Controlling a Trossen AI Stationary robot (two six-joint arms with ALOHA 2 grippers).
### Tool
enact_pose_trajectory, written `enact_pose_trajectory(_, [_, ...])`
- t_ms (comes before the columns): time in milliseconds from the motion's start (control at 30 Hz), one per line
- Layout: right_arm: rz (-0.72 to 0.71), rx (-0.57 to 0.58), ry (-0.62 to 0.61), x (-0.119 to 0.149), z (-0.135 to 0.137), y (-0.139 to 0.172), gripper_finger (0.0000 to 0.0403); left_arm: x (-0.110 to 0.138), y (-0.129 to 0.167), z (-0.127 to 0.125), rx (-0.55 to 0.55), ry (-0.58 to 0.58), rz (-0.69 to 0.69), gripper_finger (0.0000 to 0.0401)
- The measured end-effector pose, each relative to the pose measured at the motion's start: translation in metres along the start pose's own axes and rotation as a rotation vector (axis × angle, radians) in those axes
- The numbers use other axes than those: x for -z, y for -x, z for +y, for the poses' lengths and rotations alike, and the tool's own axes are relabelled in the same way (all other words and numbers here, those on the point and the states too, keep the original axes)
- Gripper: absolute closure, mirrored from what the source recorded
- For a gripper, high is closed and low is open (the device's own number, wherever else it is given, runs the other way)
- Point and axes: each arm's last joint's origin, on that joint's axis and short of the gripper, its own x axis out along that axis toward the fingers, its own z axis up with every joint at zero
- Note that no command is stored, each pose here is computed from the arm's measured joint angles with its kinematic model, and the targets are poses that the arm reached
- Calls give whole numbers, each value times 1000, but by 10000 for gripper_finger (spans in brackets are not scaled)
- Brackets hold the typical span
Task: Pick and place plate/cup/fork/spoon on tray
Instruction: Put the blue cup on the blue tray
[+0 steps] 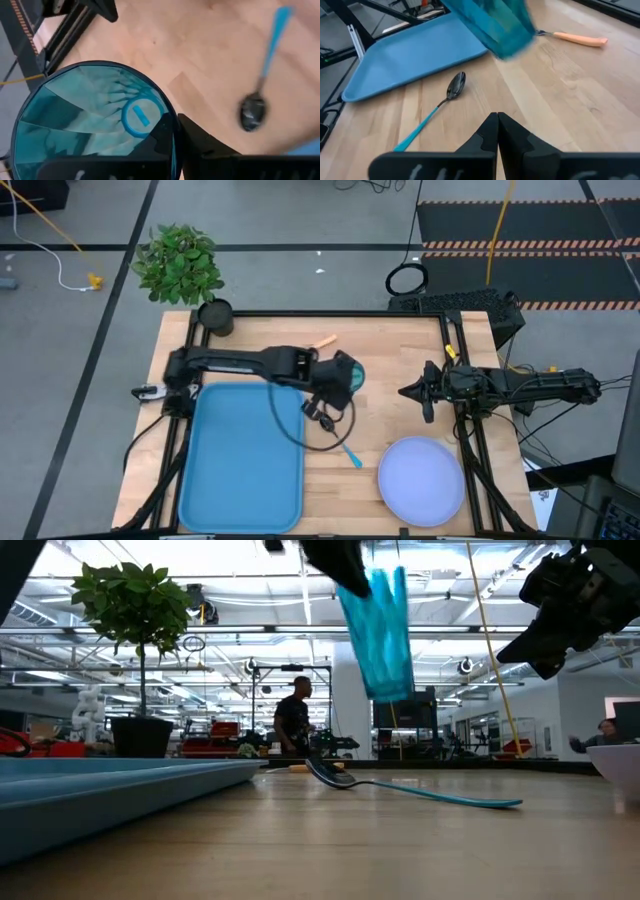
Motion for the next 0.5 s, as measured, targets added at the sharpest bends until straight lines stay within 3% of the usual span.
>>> enact_pose_trajectory(233, [-1,-1,60,0,0,0,403,12,68,-13,-3,183,24,386])
enact_pose_trajectory(500, [0,0,94,0,0,0,403,25,107,-39,23,370,153,389])
